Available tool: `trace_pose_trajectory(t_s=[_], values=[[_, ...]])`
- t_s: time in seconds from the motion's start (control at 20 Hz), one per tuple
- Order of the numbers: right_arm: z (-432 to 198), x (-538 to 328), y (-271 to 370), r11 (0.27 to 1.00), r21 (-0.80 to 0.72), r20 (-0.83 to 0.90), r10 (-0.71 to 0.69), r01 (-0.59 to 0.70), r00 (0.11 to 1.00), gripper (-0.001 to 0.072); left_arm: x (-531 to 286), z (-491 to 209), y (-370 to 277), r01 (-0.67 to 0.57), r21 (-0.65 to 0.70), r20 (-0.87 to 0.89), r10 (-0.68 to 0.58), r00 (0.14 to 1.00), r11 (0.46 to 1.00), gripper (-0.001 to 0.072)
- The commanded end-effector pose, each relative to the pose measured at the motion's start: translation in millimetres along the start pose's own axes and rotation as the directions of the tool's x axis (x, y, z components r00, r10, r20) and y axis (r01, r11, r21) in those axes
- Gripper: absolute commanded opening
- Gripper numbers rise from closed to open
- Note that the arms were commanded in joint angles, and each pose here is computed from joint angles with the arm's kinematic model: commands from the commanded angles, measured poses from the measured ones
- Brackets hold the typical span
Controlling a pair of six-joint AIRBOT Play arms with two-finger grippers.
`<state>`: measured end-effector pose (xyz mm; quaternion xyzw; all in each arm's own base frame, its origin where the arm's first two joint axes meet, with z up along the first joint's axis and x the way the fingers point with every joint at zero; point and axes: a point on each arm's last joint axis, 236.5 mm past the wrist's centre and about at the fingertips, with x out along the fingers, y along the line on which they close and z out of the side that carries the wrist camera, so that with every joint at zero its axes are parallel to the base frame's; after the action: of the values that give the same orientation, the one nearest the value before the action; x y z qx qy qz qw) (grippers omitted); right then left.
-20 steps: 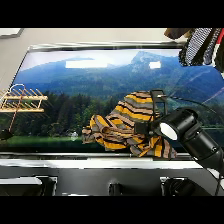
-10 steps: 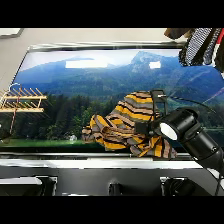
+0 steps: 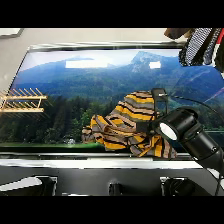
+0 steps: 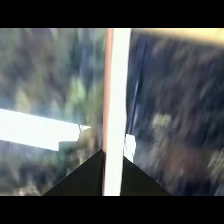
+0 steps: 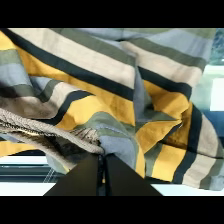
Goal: Fold the clothes and pants, and hang the long-sleeved shirts on hangers.
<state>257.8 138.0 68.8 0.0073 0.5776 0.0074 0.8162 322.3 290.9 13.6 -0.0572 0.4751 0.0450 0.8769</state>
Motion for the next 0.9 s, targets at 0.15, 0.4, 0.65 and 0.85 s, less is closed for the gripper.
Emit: trace_pose_trajectory(t_s=[0.15, 0.4, 0.65, 0.85], values=[[6, 0, -7, 1.0, -0.007, 0.026, -0.03, 0.03, 0.999, 0.0038, -97, 104, -28, -0.092, 0.029, 0.367, 0.075, 0.927, 0.995, 0.0027], [14, 0, -9, 0.999, -0.012, 0.06, -0.039, 0.039, 0.997, 0.0037, -116, 105, -143, 0.034, 0.37, 0.309, -0.157, 0.938, 0.928, 0.0025], [27, -1, -11, 0.999, -0.01, 0.114, -0.049, 0.051, 0.992, 0.0037, -116, 27, -278, 0.266, 0.599, 0.117, -0.411, 0.904, 0.755, 0.0024], [28, 7, -12, 0.998, 0.004, 0.101, -0.07, 0.07, 0.992, 0.0037, -128, -48, -347, 0.358, 0.668, 0.04, -0.512, 0.858, 0.652, 0.0025]])
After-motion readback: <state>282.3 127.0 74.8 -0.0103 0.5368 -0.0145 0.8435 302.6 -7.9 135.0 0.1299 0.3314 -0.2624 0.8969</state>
